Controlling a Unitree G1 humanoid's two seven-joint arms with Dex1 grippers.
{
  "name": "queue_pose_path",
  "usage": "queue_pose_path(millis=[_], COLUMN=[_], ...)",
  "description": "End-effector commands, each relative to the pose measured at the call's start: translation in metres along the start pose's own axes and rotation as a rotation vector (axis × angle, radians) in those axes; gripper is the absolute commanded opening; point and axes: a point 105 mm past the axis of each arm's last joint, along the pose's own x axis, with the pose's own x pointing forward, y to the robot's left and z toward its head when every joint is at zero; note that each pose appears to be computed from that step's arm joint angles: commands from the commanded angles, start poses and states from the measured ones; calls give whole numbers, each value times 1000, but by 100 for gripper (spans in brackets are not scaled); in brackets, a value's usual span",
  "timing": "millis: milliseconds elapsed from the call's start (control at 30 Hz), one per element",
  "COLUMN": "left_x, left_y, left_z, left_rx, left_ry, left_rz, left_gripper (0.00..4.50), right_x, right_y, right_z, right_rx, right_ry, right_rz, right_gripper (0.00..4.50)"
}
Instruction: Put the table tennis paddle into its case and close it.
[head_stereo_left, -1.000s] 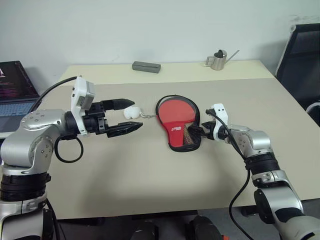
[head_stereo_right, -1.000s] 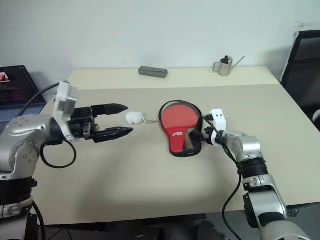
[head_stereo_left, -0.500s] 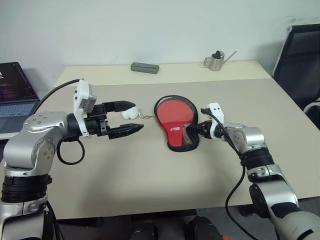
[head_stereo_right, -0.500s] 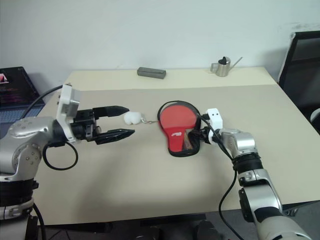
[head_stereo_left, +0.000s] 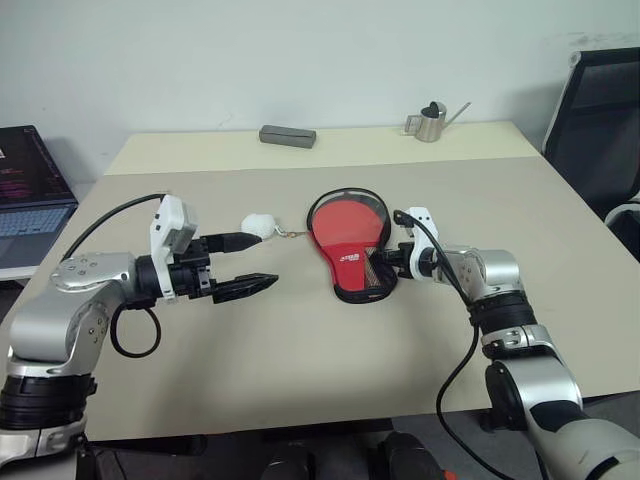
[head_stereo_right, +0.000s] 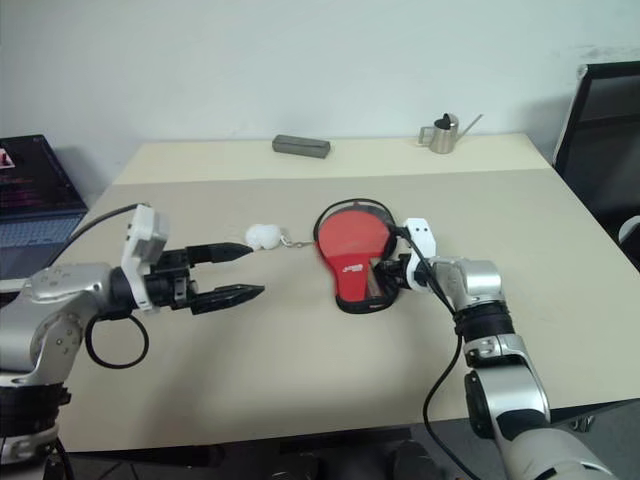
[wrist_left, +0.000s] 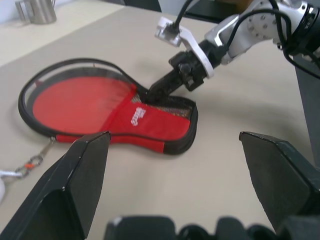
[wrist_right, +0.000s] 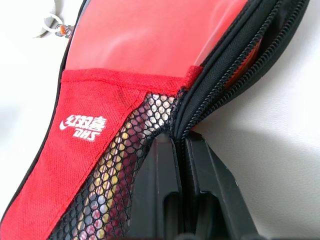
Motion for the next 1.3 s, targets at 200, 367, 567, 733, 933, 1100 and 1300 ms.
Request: queue_pose_path(millis=[200,367,567,733,933,1100,1300], left_x=[-3,1,8,16,21,22,25], left_y=[-8,-18,-27,-43,-69,-73,-77], left_z=[9,6,4,1,-9,-9,-8], left_rx=[51,34,17,-5,-36,-32,-32], left_ry=[-4,-4,-1,7,56,73,77], left_rz=[-13,-48,-96,-176,-313,-365,-409], left_gripper=[450,450,450,450,450,450,450], right_x=[-19,-36,-50,-65,-78,-85,-97], right_y=[4,3,6,10,12,16,30], right_z=[11,3,-12,-27,-41,-52,-85], right_rx=[73,101,145,178,185,179,187], right_ry=[-4,22,52,80,67,61,94], right_rz=[-2,-8,-13,-19,-26,-17,20], right_gripper=[2,2,2,2,2,2,2])
